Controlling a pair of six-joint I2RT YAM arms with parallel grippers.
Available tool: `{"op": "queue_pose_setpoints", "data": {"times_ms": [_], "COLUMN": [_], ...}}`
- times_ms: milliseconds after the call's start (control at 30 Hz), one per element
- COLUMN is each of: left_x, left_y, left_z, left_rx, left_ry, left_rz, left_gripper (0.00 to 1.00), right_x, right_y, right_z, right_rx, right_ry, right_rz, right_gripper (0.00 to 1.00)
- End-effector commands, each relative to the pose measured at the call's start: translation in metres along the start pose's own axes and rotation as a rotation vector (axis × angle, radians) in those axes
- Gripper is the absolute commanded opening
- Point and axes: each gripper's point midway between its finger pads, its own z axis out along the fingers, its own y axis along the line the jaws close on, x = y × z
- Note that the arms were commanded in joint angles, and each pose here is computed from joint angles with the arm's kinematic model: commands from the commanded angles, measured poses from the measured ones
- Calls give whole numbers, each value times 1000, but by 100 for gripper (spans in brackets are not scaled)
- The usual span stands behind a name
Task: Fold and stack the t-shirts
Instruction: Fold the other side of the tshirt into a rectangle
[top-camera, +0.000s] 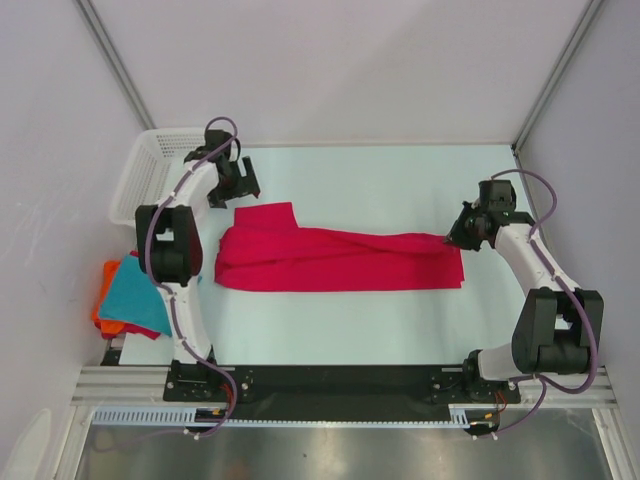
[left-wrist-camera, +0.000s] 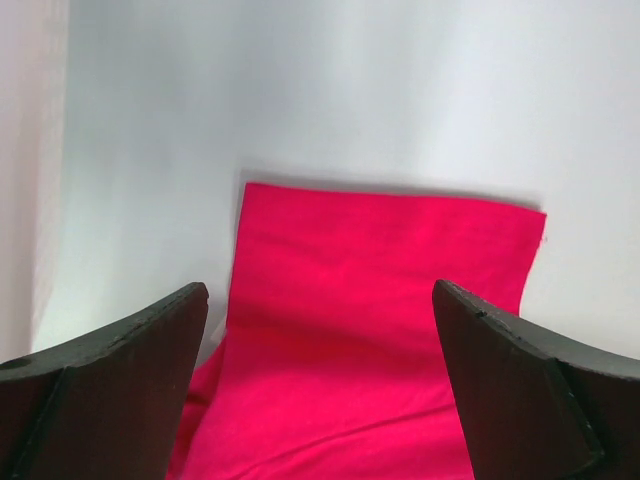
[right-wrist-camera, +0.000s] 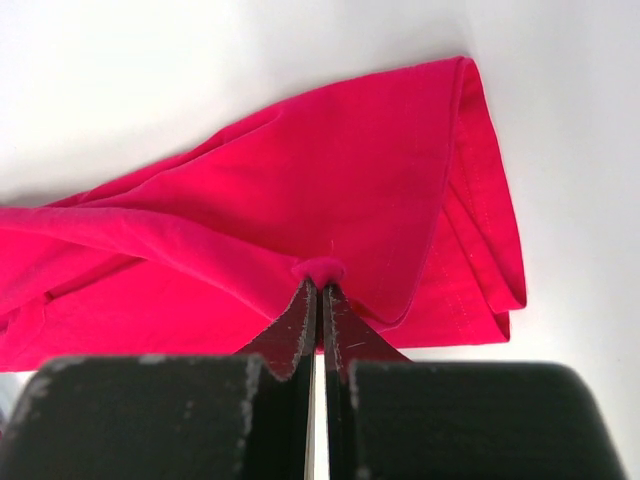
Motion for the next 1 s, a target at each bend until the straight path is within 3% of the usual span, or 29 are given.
{"op": "queue_pose_setpoints", "data": {"times_ms": [0,633,967], "left_x": [-16,0,2], "left_y": [0,12,51], "left_z": [6,47,58], "left_rx": [9,25,-188], "left_ry": [-15,51,42], "left_rz": [-40,-110,-76], "left_gripper": [98,97,95], "right_x": [-17,-21,-27], "right_y": [13,18,23], "right_z": [-15,-20,-27], "right_rx": [-28,-5,-13], "right_ry": [-50,-49,-53], "right_rz": [-34,-57,-64], "right_gripper": [0,0,0]}}
